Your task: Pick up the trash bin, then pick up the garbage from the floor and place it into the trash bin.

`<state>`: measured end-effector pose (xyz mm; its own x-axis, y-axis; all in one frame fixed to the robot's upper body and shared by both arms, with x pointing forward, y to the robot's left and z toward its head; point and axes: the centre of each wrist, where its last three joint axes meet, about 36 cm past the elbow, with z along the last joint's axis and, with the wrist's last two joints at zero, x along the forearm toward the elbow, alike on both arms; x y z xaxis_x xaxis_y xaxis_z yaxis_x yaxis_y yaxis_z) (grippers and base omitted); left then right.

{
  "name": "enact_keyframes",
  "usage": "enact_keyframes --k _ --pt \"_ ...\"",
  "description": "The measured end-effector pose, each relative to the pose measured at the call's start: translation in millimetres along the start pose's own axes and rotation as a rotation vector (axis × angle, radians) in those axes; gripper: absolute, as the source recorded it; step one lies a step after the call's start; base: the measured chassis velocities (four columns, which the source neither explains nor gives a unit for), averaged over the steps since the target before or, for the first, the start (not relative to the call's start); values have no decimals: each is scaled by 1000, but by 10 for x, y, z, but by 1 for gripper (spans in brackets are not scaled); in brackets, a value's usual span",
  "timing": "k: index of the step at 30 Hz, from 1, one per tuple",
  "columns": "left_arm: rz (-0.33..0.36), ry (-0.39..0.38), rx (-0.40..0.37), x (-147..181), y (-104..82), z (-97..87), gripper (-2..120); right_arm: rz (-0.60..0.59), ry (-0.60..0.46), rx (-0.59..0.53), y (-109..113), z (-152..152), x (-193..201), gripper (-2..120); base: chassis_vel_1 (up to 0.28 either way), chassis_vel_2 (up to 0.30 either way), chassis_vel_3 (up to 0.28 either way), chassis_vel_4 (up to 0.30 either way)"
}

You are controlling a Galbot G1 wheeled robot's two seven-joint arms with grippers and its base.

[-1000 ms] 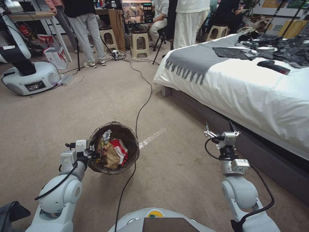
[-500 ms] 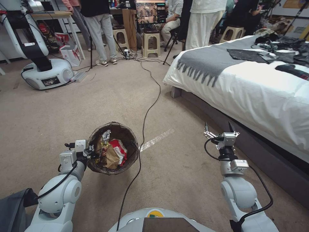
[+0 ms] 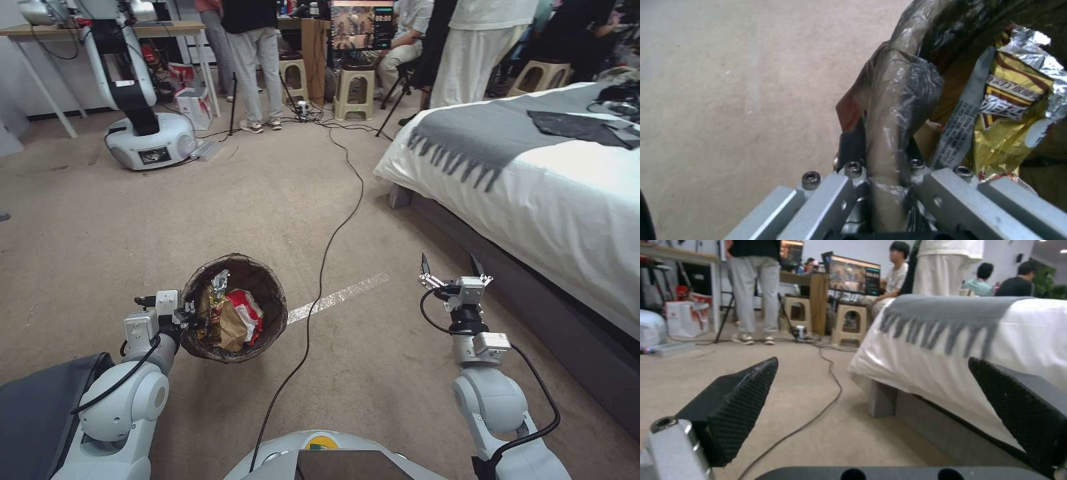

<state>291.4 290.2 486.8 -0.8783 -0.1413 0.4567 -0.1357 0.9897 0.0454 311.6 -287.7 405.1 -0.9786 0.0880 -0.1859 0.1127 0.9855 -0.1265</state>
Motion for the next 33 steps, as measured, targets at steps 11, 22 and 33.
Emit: enact_keyframes --k 11,22,33 --pt "6 1 -8 13 -7 -15 0 1 -2 -2 5 5 -10 100 75 78 75 68" --pt "25 -11 -6 18 -13 -30 0 4 2 -10 31 33 -1 100 73 68 69 68" --pt "167 -20 46 -105 72 -320 0 -14 7 -13 90 77 -2 100 5 4 5 4"
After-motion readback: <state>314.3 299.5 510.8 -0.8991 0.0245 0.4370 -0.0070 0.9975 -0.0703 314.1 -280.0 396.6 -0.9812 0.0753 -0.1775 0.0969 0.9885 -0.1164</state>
